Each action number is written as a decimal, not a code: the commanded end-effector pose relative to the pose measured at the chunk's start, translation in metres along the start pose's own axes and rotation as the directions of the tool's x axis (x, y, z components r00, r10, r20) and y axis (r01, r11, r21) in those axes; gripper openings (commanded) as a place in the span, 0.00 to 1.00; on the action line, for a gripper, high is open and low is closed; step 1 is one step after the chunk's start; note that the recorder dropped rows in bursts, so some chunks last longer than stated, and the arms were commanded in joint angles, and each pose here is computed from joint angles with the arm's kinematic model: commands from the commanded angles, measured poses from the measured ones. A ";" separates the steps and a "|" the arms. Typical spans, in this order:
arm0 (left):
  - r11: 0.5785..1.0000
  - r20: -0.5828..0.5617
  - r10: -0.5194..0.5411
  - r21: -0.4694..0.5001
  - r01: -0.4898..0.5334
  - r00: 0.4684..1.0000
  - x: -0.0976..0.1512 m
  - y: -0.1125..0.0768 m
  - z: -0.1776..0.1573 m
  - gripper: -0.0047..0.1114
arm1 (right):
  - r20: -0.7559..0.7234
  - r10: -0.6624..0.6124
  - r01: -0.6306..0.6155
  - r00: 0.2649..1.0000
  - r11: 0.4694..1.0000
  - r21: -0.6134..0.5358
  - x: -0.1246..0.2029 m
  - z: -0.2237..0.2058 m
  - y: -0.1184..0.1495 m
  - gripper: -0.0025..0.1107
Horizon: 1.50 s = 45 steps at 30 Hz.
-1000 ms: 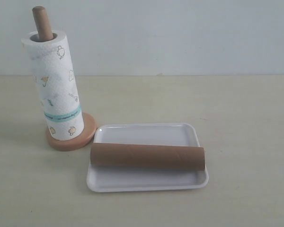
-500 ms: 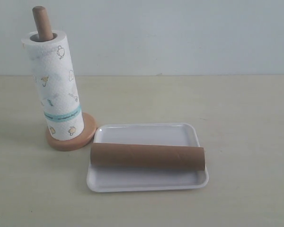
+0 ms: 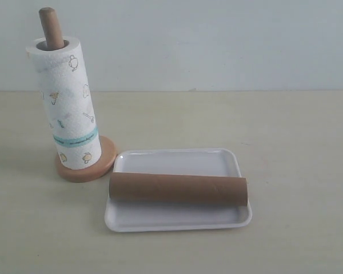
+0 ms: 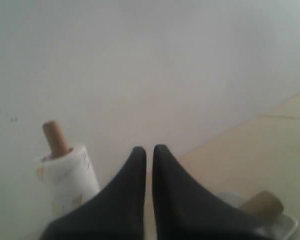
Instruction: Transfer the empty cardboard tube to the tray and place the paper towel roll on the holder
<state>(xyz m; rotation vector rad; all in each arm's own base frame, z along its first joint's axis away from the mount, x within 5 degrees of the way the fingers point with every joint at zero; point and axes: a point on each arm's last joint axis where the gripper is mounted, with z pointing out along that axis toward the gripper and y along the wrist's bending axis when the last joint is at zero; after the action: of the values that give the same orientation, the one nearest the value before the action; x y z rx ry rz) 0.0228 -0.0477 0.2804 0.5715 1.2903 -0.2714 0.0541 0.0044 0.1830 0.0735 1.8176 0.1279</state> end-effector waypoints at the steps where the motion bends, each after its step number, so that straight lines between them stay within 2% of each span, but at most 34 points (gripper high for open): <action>1: 0.956 -0.126 -0.219 -0.224 0.187 0.968 0.024 0.016 -0.002 0.08 | 0.015 -0.004 0.004 1.000 1.000 0.000 -0.001 0.000 0.000 0.02; 2: 0.925 -0.125 -0.287 -0.292 0.242 0.950 0.028 0.021 -0.003 0.08 | 0.015 -0.004 0.004 1.000 1.000 0.000 -0.001 0.000 0.000 0.02; 3: 0.901 -0.133 -0.317 -0.351 0.254 0.939 0.032 0.025 -0.005 0.08 | 0.015 -0.004 0.004 1.000 1.000 0.000 -0.001 0.000 0.000 0.02; 4: 0.861 -0.115 -0.375 -0.411 0.300 0.920 0.037 0.029 -0.006 0.08 | 0.015 -0.004 0.004 1.000 1.000 0.000 -0.001 0.000 0.000 0.02; 6: 0.779 -0.062 -0.474 -0.494 0.386 0.878 0.045 0.035 -0.009 0.08 | 0.015 -0.004 0.004 1.000 1.000 0.000 -0.001 0.000 0.000 0.02; 7: 0.752 -0.052 -0.495 -0.525 0.398 0.867 0.049 0.037 -0.010 0.08 | 0.015 -0.004 0.004 1.000 1.000 0.000 -0.001 0.000 0.000 0.02; 9: 0.713 -0.047 -0.525 -0.569 0.409 0.850 0.058 0.039 -0.012 0.08 | 0.015 -0.004 0.004 1.000 1.000 0.000 -0.001 0.000 0.000 0.02; 11: 0.701 -0.049 -0.536 -0.582 0.412 0.843 0.062 0.039 -0.012 0.08 | 0.015 -0.004 0.004 1.000 1.000 0.000 -0.001 0.000 0.000 0.02; 18: 0.713 -0.022 -0.500 -0.578 0.397 0.866 0.081 0.038 -0.011 0.08 | 0.015 -0.004 0.004 1.000 1.000 0.000 -0.001 0.000 0.000 0.02; 21: 0.742 -0.009 -0.433 -0.571 0.351 0.901 0.085 0.039 -0.010 0.08 | 0.015 -0.004 0.004 1.000 1.000 0.000 -0.001 0.000 0.000 0.02; 27: 0.789 -0.164 -0.387 -0.569 0.234 0.907 0.094 0.036 -0.012 0.08 | 0.018 -0.004 0.004 1.000 1.000 0.000 -0.002 0.000 0.000 0.02; 32: 0.826 -0.335 -0.375 -0.544 0.148 0.864 0.106 0.030 -0.015 0.08 | 0.015 -0.004 0.004 1.000 1.000 0.000 -0.001 0.000 0.000 0.02; 45: 0.831 -0.343 -0.366 -0.540 0.138 0.865 0.106 0.030 -0.015 0.08 | 0.015 -0.004 0.004 1.000 1.000 0.000 -0.001 0.000 0.000 0.02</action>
<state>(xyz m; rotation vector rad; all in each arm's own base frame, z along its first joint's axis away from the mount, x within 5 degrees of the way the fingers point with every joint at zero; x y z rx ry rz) 0.0541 -0.0016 0.1857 -0.0097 1.7990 -0.0267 0.0541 0.0044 0.1830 0.0735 1.8176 0.1279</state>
